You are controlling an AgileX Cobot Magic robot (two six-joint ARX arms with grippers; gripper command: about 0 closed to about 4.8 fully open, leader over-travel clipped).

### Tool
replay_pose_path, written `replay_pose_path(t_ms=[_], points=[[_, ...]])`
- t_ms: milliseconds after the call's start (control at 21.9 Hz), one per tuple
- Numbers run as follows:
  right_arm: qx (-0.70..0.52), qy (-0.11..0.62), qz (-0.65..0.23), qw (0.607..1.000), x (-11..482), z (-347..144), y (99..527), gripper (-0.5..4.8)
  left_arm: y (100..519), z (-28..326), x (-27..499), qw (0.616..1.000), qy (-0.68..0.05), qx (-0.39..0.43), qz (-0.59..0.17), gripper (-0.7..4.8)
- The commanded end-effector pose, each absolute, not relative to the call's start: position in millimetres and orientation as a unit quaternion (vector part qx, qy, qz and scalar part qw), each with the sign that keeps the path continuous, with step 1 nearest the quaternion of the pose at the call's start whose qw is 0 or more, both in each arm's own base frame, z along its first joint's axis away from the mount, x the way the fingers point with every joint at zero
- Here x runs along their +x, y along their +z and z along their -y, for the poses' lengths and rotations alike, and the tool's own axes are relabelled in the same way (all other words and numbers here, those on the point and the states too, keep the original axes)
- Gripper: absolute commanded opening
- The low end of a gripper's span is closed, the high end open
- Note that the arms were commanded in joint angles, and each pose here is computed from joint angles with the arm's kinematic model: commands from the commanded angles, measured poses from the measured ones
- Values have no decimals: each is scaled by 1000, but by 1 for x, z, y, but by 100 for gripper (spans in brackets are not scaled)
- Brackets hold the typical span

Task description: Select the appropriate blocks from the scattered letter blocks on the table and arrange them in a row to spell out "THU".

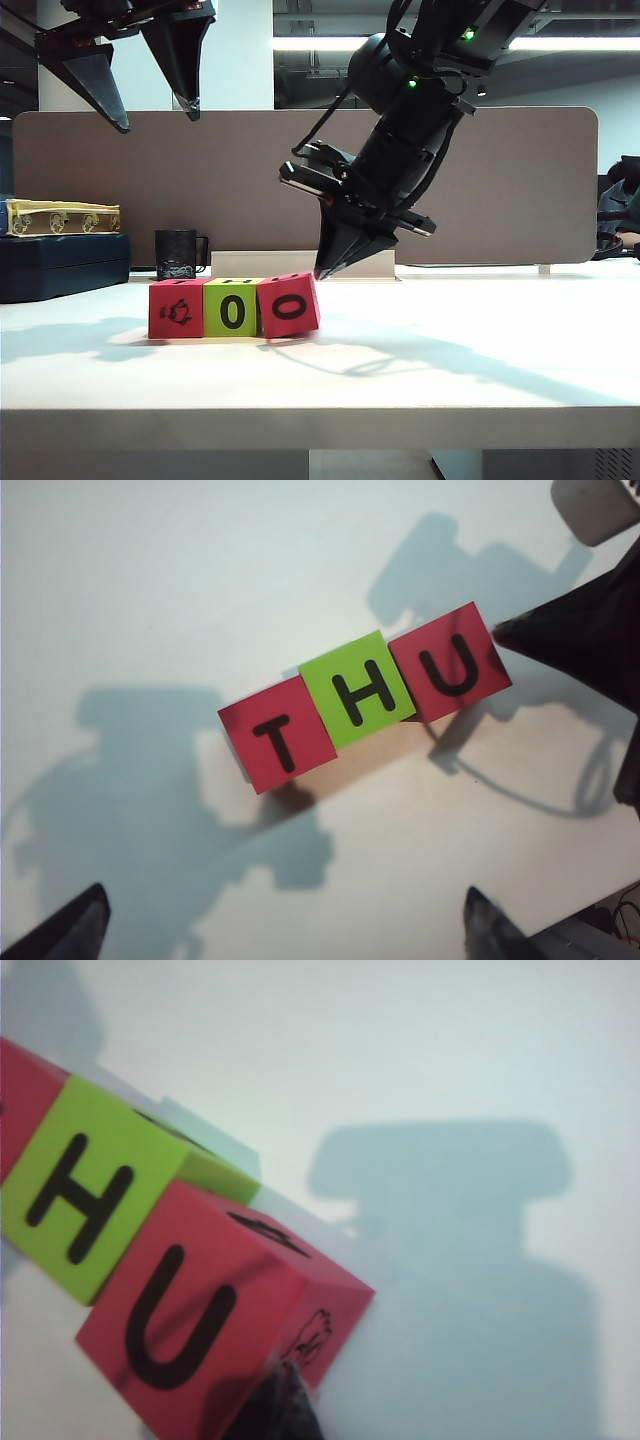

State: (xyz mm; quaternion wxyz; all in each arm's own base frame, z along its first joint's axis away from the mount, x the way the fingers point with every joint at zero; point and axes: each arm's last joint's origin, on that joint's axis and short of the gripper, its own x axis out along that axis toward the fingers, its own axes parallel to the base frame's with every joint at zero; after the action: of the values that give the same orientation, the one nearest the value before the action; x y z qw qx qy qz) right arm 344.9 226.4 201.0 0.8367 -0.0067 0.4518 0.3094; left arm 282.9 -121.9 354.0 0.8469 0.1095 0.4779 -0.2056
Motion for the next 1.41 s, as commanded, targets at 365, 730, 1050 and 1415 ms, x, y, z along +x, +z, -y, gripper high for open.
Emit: replay_pose_path(t_ms=[365,730,1050,1415], points=[[-19,284,-454,845,343,-225,204,-2,356,121,281,847,-208,108,-477,479],[-16,285,-464,839,341,-227,202,-2,356,121,281,847,-208,108,-477,479],[-4,322,-468,823,340,-238,193,-2,356,121,281,847,-208,109,-477,479],[-21,294,-466,834,340,-238,190,-2,355,121,280,844,-207,109,-482,479]])
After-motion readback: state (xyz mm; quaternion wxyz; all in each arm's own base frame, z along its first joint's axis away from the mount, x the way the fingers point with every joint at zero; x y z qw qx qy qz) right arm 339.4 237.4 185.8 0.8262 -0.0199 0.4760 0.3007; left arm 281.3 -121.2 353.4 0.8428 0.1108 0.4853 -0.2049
